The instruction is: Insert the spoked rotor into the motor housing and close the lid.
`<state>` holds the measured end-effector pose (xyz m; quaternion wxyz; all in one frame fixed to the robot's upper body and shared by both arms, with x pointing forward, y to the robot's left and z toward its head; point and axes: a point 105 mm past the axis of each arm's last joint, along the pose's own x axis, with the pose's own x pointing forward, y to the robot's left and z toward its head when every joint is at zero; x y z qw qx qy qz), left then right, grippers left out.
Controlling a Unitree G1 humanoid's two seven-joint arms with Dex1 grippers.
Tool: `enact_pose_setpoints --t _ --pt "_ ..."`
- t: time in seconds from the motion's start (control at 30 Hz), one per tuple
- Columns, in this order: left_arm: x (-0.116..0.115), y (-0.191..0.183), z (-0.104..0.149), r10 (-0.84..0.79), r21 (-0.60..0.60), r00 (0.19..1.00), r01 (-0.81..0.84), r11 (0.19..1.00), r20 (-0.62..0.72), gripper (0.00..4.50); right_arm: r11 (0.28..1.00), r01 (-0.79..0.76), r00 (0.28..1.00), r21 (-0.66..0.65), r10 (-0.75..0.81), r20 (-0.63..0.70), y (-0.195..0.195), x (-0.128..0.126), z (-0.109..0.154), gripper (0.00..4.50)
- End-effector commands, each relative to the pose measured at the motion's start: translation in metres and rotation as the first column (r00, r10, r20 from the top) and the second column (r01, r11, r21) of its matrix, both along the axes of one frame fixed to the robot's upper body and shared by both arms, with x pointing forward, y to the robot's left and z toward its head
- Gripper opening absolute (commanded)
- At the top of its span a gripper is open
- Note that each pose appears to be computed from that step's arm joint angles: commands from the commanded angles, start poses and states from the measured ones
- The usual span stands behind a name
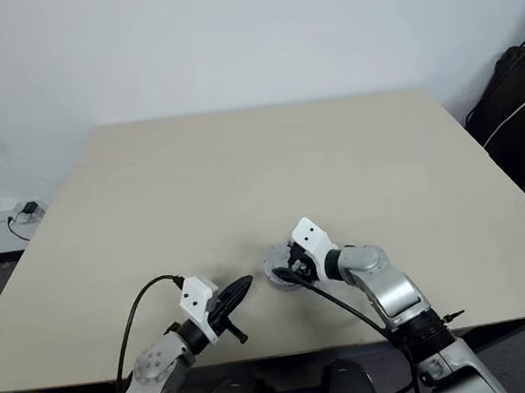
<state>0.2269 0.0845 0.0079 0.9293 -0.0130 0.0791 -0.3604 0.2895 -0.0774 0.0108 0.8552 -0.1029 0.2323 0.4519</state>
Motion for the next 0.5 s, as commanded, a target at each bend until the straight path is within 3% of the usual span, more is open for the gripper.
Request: enact_pose_setpoints --t 0.03,0.5 --pt "0.004 -0.001 0.007 0.002 -0.02 0.999 -0.001 1.0 0.034 0.0 1.0 -0.013 0.999 -0.026 0.014 0.043 -0.003 0.005 0.011 3.19" --pt "0.004 -0.001 0.008 0.011 -0.024 0.999 -0.01 1.0 0.042 0.0 0.991 0.007 0.999 -0.134 0.0 0.049 -0.004 0.008 -0.001 3.19"
